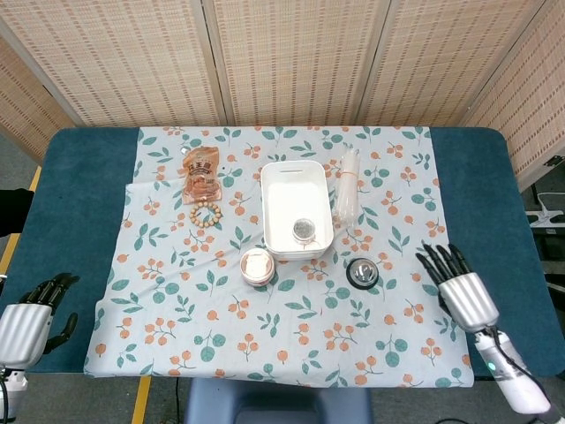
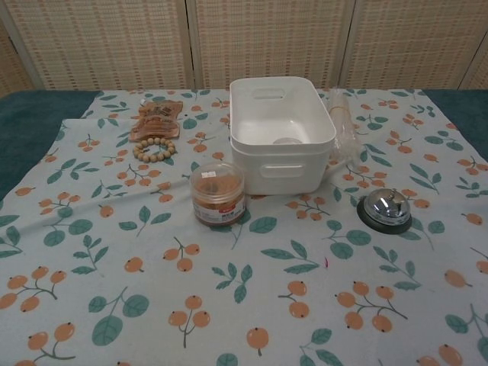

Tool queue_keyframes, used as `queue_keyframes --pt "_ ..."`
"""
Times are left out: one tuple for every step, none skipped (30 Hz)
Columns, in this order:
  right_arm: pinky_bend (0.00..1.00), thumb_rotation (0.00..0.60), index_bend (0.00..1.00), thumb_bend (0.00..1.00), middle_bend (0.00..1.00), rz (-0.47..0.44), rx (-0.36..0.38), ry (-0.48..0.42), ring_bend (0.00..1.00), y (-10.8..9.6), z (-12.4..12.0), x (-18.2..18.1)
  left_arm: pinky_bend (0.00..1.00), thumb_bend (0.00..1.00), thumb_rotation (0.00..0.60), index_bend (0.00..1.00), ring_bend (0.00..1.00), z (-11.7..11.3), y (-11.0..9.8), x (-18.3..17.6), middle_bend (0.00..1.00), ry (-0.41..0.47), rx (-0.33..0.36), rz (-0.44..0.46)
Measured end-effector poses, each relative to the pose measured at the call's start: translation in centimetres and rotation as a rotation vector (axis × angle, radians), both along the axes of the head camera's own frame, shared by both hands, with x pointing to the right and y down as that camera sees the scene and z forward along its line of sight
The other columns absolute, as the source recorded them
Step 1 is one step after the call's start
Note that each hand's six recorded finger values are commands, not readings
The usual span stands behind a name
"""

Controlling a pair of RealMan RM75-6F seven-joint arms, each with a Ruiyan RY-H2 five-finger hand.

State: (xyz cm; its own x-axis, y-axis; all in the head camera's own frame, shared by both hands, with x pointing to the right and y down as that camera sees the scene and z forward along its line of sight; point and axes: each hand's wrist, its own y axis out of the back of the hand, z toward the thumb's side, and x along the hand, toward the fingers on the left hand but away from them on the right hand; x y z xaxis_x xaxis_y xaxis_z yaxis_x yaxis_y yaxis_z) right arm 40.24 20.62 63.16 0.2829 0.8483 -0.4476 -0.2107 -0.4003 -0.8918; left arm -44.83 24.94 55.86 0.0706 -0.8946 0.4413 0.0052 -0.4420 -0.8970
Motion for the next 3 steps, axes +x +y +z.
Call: queue_keyframes --pt "0.0 0.6 0.0 1.0 0.0 0.017 0.001 0.012 0.0 0.3 -0.37 0.46 0.47 0.42 0.6 0.2 0.24 0.05 0.0 0.03 0.18 -0.001 -0.001 0.001" --pt "0.0 0.6 0.0 1.0 0.0 0.033 -0.004 0.015 0.0 0.59 -0.69 0.72 0.47 0.42 0.6 0.2 0.24 0.09 0.0 0.06 0.18 -0.001 -0.002 0.002" --pt "0.0 0.6 0.0 1.0 0.0 0.042 -0.01 0.01 0.0 0.7 -0.92 0.74 0.47 0.42 0.6 0.2 0.24 0.13 0.0 0.07 0.19 -0.002 -0.003 0.003"
